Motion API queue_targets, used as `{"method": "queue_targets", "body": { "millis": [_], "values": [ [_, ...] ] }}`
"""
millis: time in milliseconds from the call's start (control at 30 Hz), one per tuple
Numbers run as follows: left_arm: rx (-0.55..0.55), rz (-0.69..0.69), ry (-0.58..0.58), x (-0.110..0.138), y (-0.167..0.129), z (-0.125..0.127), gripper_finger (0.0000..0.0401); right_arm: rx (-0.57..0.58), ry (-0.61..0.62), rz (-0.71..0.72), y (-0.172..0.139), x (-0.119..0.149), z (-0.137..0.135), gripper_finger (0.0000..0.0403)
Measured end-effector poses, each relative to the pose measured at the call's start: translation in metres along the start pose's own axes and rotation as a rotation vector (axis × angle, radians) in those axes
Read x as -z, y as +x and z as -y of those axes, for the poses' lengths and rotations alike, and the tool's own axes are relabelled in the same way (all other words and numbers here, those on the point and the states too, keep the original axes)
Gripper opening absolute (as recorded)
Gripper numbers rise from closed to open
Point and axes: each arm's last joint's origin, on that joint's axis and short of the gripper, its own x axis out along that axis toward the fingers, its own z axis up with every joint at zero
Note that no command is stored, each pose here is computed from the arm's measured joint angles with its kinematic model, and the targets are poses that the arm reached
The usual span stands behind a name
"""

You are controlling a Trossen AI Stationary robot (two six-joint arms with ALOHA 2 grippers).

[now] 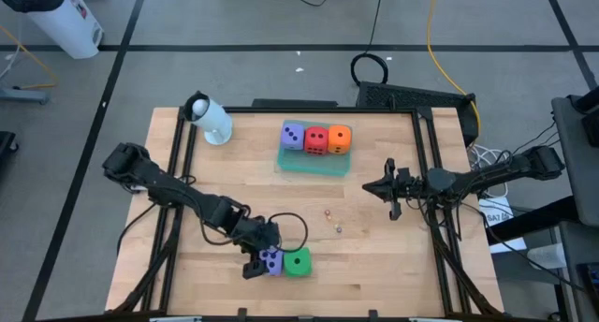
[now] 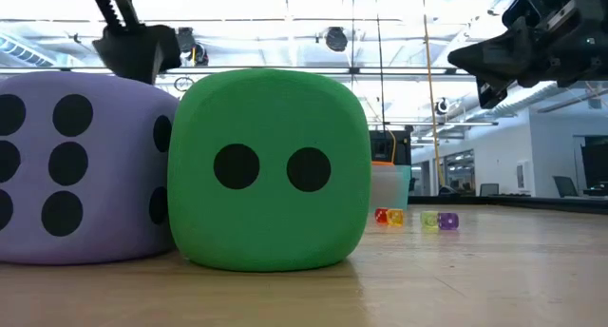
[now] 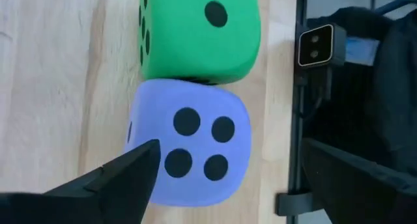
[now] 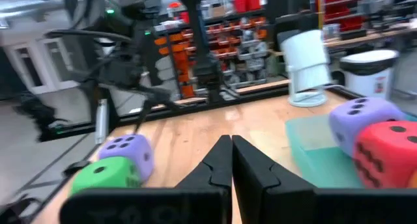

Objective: Pick & Place Dice
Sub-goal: Put the large purple die into the green bin

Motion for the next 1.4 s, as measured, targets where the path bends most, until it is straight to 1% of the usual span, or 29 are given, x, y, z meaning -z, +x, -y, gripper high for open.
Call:
{"method": "queue_targets", "body": {
  "millis": [133, 200, 333, 533, 667, 833, 933, 1067, 1300, 1400],
  "values": [
    [-0.084, -0.016, 0.038, -0.005, -0.008, 0.004, 0.0378, -0.024, -0.001, -0.010, 0.000, 0.001, -0.001, 0.0000],
    [-0.118, -0.016, 0.040, -0.009, -0.015, 0.008, 0.0378, -0.025, -0.001, -0.010, 0.000, 0.001, -0.001, 0.0000],
    [-0.195, -0.072, 0.031, -0.016, -0.025, 0.019, 0.0379, -0.028, -0.004, 0.002, 0.000, -0.001, -0.001, 0.0000],
    [-0.307, -0.210, 0.071, -0.027, -0.004, 0.031, 0.0379, -0.035, -0.043, 0.058, 0.000, -0.006, -0.002, 0.0000],
    [-0.329, -0.256, 0.101, -0.035, 0.016, 0.035, 0.0379, -0.035, -0.054, 0.072, -0.001, -0.008, -0.002, 0.0000],
    [-0.344, -0.287, 0.112, -0.037, 0.029, 0.037, 0.0379, -0.034, -0.041, 0.068, -0.001, -0.007, -0.002, 0.0000],
    [-0.361, -0.310, 0.101, -0.035, 0.029, 0.035, 0.0379, -0.036, -0.025, 0.065, -0.001, -0.007, -0.002, 0.0000],
    [-0.357, -0.295, 0.079, -0.034, 0.027, 0.037, 0.0379, -0.036, -0.016, 0.059, -0.001, -0.006, -0.002, 0.0000],
    [-0.352, -0.298, 0.089, -0.031, 0.028, 0.043, 0.0379, -0.036, -0.016, 0.056, -0.001, -0.006, -0.002, 0.0000],
    [-0.367, -0.289, 0.096, -0.030, 0.028, 0.043, 0.0379, -0.036, -0.015, 0.056, -0.001, -0.006, -0.002, 0.0000]
  ]
}}
